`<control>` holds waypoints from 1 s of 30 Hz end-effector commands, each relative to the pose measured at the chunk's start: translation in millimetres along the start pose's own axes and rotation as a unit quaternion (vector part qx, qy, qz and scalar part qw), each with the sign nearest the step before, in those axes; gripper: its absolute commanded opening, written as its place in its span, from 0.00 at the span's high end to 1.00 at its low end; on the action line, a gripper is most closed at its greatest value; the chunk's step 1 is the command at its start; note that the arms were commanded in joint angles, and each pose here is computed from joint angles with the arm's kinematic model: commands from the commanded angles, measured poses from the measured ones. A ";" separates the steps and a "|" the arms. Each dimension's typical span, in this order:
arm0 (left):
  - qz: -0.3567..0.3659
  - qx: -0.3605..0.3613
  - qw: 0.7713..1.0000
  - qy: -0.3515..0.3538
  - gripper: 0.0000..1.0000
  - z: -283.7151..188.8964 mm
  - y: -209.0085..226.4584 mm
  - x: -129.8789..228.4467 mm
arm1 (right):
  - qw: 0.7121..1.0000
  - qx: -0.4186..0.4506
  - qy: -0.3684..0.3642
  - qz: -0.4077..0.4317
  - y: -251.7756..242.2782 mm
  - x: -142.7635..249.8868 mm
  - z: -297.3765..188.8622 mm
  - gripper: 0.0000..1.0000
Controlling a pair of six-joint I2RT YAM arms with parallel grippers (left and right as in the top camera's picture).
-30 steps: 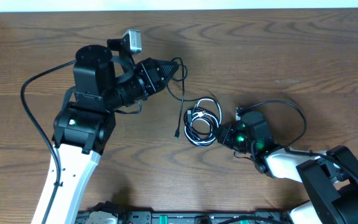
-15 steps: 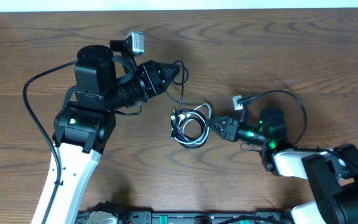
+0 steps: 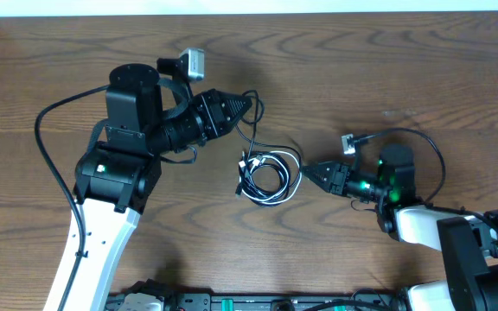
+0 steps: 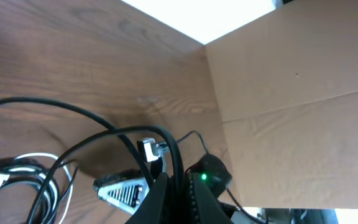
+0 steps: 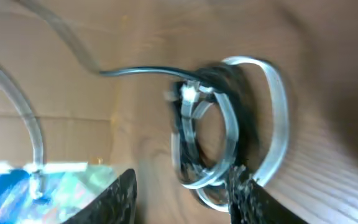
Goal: Untangle cables
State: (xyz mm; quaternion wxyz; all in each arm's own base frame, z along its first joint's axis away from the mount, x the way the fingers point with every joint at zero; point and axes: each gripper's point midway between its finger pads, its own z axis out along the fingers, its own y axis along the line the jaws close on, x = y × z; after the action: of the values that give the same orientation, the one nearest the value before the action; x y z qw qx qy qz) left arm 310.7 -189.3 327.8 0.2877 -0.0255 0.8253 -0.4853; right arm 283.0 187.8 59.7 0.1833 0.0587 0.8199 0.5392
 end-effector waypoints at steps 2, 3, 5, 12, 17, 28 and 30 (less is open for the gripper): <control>0.014 -0.001 1.000 0.011 0.92 -1.9 -1.6 2.2 | 0.995 0.091 -0.034 0.013 -38.2 -5.5 -6.4 0.58; 0.009 -0.004 1.000 0.017 0.93 -0.5 0.2 5.3 | 0.992 0.114 -0.035 0.027 -48.0 -2.9 -8.3 0.58; 0.008 -0.009 0.999 0.033 0.92 4.1 2.9 12.7 | 0.984 0.165 -0.040 0.054 -69.0 2.6 -14.0 0.58; 0.015 -0.006 0.994 0.108 0.93 39.9 2.0 48.5 | 0.958 0.257 -0.042 0.118 -104.9 19.3 -29.8 0.73; 0.021 0.003 0.985 0.172 0.92 77.9 -0.6 83.9 | 0.974 0.198 -0.040 0.102 -83.3 8.0 -34.5 0.76; 0.053 0.054 0.977 0.201 0.92 160.3 -39.1 141.5 | 0.981 0.142 -0.112 0.075 -38.8 -27.3 -79.3 0.74; 0.065 0.009 0.982 0.176 0.92 174.2 -24.0 144.5 | 0.973 0.176 -0.124 0.083 -47.2 -25.2 -88.0 0.80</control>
State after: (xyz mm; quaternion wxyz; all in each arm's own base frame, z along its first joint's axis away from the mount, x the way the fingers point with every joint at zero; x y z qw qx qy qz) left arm 257.2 -379.5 229.3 0.1307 0.1411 0.8405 -0.5065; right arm 280.6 96.4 55.0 0.2066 0.2195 0.8575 0.4169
